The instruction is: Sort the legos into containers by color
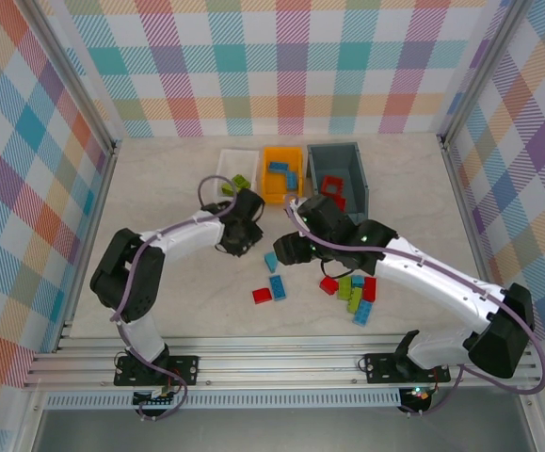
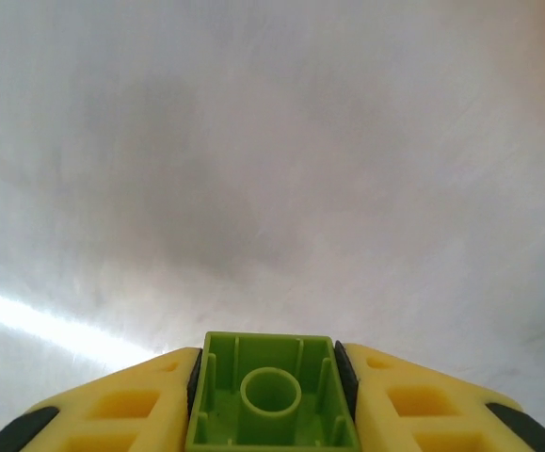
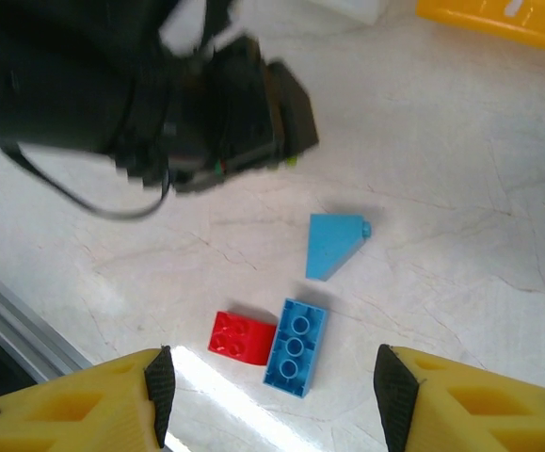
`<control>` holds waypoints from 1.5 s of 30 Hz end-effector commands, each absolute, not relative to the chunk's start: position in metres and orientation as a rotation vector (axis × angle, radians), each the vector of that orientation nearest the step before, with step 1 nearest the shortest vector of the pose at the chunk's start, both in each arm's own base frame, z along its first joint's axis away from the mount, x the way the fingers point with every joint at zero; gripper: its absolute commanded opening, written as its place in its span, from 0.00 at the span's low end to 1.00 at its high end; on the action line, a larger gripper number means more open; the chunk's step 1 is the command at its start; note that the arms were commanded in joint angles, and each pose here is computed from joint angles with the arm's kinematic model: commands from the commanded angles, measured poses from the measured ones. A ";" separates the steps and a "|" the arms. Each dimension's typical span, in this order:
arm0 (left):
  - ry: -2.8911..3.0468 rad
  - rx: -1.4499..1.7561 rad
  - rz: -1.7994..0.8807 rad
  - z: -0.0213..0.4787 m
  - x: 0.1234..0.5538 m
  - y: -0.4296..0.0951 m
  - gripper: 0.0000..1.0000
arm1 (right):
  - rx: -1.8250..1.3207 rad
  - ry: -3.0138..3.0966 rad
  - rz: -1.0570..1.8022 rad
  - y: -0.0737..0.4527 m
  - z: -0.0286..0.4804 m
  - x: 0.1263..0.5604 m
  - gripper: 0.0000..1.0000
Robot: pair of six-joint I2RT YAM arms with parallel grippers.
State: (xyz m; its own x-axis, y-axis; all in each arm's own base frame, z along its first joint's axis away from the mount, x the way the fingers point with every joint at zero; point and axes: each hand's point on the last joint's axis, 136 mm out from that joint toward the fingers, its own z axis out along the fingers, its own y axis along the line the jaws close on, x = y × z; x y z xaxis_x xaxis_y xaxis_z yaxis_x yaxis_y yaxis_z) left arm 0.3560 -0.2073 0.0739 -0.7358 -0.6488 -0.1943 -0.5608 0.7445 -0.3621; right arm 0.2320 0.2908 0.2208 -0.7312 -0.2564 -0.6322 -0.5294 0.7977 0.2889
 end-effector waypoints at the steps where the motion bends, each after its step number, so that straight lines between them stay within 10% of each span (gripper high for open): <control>1: 2.556 -0.834 -0.440 0.128 0.399 -0.187 0.36 | -0.495 2.245 0.760 0.308 0.273 0.250 0.61; 16: 2.469 -0.693 -0.456 0.133 0.557 -0.178 0.42 | -0.343 2.202 0.918 0.345 0.297 0.325 0.60; 30: 2.386 -0.641 -0.467 0.196 0.534 -0.168 0.66 | -0.336 2.293 0.884 0.327 0.260 0.307 0.61; 45: 2.560 -0.640 -0.430 0.137 0.506 -0.180 0.26 | -0.298 2.341 0.822 0.300 0.244 0.288 0.59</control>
State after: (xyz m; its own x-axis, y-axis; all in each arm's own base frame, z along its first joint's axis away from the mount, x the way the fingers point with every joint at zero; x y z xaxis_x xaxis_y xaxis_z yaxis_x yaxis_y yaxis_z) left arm 0.5112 -0.1755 0.1649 -0.7400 -0.5320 -0.4116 -0.3425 0.8247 -0.4501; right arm 0.2886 0.3060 0.2469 -0.7699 -0.0147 -0.6380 -0.4184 0.7665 0.4873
